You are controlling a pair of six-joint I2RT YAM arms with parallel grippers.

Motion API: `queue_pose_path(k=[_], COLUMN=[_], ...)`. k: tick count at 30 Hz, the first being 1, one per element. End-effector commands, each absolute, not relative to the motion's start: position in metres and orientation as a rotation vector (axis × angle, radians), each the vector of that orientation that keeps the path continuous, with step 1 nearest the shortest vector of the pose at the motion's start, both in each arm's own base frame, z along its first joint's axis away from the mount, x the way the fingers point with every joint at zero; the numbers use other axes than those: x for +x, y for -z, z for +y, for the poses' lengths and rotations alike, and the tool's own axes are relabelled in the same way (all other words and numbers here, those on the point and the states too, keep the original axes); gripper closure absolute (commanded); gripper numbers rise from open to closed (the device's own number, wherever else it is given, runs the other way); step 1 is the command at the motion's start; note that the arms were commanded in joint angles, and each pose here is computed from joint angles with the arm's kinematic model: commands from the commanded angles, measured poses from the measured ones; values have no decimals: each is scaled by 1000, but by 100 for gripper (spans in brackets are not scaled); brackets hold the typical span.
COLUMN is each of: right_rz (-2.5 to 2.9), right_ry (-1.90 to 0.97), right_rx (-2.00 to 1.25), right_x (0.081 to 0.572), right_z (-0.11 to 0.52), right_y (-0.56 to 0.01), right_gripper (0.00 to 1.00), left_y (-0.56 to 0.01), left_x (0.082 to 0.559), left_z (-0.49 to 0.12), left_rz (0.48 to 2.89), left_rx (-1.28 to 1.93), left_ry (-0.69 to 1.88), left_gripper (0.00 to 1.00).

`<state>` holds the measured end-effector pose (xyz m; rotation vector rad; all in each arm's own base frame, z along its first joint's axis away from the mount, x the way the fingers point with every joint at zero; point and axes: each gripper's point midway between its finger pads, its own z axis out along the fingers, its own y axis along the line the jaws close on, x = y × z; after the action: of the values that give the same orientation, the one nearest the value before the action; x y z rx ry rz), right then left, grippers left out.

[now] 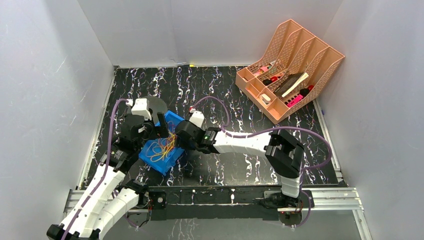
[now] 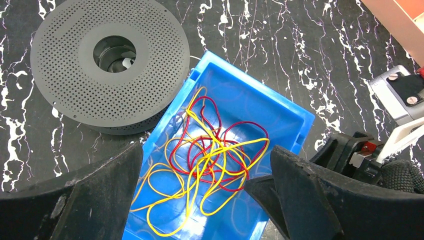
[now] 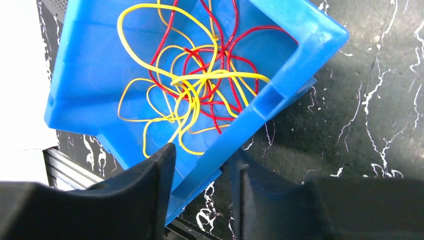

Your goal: Wrap the cables

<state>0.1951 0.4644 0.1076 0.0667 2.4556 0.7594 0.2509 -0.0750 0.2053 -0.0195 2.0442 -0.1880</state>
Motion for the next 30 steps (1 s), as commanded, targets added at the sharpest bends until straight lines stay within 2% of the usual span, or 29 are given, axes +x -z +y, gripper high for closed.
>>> queue_pose_path(k=[1, 16, 30], right_rz=[2373, 2246, 2194], right_ry=[-836, -672, -481], right_rx=[110, 151, 113], right_x=[203, 227, 280], right_z=[477, 420, 308], right_y=[-134, -167, -181], right_gripper=[58, 100, 100], left_y=[-225, -223, -221], left_x=[251, 252, 252], left_z=[-72, -71, -72], left_rz=[1994, 1998, 2008], left_rx=[-34, -35, -32], left_ry=[186, 181, 179], left_gripper=[2, 2, 2])
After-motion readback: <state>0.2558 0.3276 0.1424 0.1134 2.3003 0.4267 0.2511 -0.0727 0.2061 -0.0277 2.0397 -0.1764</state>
